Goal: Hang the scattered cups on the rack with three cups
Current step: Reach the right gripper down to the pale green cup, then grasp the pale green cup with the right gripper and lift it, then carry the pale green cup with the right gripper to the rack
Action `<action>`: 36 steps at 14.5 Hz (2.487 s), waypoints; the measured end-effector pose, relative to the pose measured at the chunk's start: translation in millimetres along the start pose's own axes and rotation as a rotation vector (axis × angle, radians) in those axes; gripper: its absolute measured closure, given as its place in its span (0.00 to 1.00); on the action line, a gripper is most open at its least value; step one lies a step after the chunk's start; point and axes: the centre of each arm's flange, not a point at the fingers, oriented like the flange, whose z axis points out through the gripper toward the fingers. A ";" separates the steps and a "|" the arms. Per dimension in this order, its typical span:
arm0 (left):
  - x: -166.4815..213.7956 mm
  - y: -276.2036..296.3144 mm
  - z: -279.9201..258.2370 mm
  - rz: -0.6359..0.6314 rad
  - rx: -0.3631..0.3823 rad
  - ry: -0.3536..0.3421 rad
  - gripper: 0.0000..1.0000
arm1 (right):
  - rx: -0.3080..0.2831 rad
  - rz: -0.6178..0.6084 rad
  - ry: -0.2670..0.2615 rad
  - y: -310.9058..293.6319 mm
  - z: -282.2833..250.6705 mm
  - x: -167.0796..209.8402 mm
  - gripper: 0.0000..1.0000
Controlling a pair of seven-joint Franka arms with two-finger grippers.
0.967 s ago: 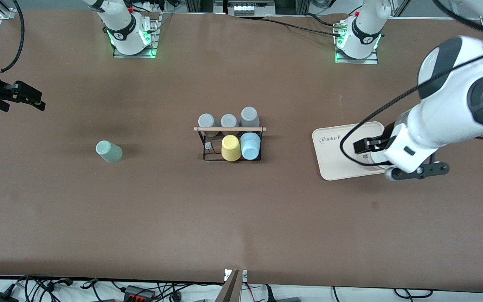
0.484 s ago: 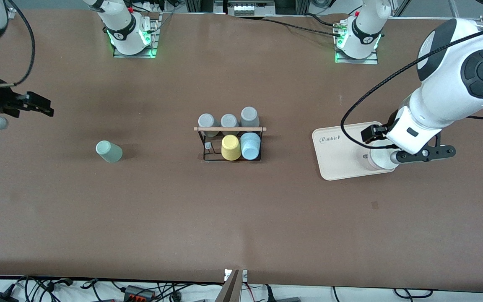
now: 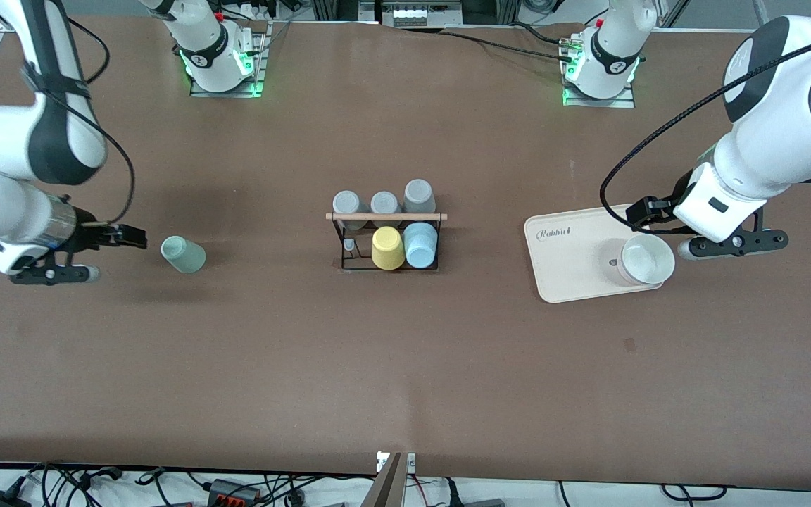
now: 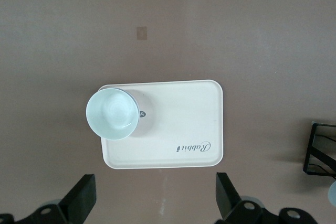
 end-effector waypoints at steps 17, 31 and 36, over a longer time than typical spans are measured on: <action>-5.1 -12.1 -17.0 -0.028 -0.040 0.010 0.00 | -0.010 -0.051 -0.064 -30.3 141.9 -7.0 0.00; -4.8 -13.1 -17.0 -0.030 -0.041 0.010 0.00 | 0.102 -0.104 -0.021 -137.2 -7.0 41.3 0.33; -4.7 -13.4 -17.0 -0.030 -0.041 0.010 0.00 | 0.121 -0.042 -0.017 -252.6 -31.6 29.9 0.33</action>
